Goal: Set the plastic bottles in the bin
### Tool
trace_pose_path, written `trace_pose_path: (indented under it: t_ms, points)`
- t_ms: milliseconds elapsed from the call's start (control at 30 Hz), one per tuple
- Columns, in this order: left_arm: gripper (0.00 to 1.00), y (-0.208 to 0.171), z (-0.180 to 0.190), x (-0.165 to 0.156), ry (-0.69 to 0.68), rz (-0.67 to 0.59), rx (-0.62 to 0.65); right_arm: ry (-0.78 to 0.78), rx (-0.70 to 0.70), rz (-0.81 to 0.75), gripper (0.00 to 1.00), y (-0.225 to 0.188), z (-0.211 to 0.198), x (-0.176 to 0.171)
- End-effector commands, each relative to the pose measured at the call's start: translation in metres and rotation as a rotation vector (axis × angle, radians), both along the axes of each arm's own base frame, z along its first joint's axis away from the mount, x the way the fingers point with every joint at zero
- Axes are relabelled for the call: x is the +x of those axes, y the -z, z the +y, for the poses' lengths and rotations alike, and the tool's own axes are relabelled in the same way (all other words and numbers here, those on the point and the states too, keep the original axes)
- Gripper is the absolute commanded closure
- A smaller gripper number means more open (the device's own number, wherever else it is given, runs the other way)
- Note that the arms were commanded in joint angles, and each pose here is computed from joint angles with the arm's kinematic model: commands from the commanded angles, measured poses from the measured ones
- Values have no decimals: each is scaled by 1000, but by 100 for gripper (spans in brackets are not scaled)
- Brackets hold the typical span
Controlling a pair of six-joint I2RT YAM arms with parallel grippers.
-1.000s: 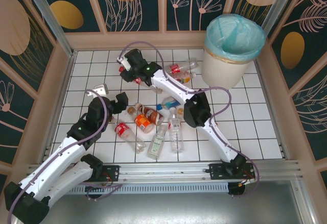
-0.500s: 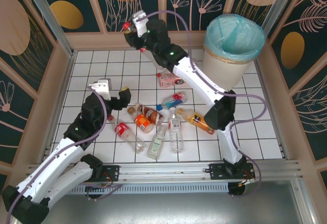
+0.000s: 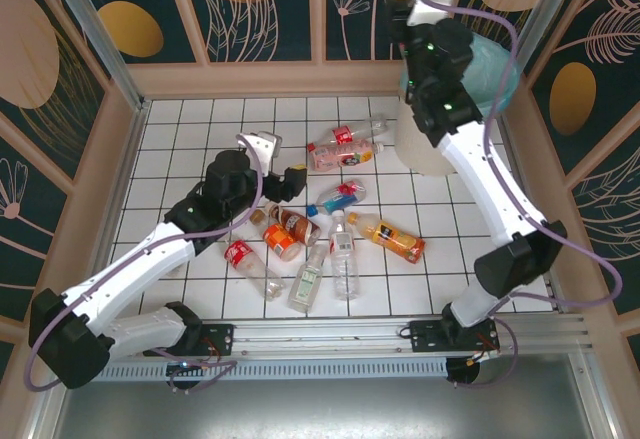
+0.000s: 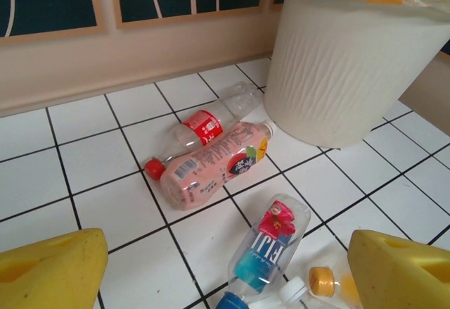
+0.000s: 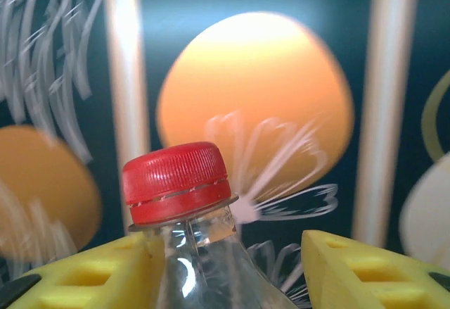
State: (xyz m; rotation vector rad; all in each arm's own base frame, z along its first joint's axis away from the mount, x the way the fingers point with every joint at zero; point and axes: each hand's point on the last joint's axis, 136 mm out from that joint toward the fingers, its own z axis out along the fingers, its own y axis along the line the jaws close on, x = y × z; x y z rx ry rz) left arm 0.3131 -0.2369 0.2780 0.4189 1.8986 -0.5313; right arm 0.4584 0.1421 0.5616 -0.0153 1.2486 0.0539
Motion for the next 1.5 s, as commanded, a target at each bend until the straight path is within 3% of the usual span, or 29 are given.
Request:
trace_pose_path:
  t_ms: [0,133,500,833,1100,1467]
  points:
    - [11,-23,-9,4,24,-60,-33,131,99,-166,55,-28,-45,-24]
    - [11,-20,-10,6,12,-44,-33,228,88,-198,53,-10,-63,-22]
    - [11,-15,1,7,-41,-29,-23,324,2,-207,54,28,-63,2]
    - [11,-13,4,7,-57,-26,-27,343,-18,-211,53,12,-63,12]
    - [11,-6,10,4,-76,-19,-30,432,-111,-111,50,53,-70,45]
    - [10,-2,21,-3,-108,-21,-51,434,-94,-14,38,97,-78,43]
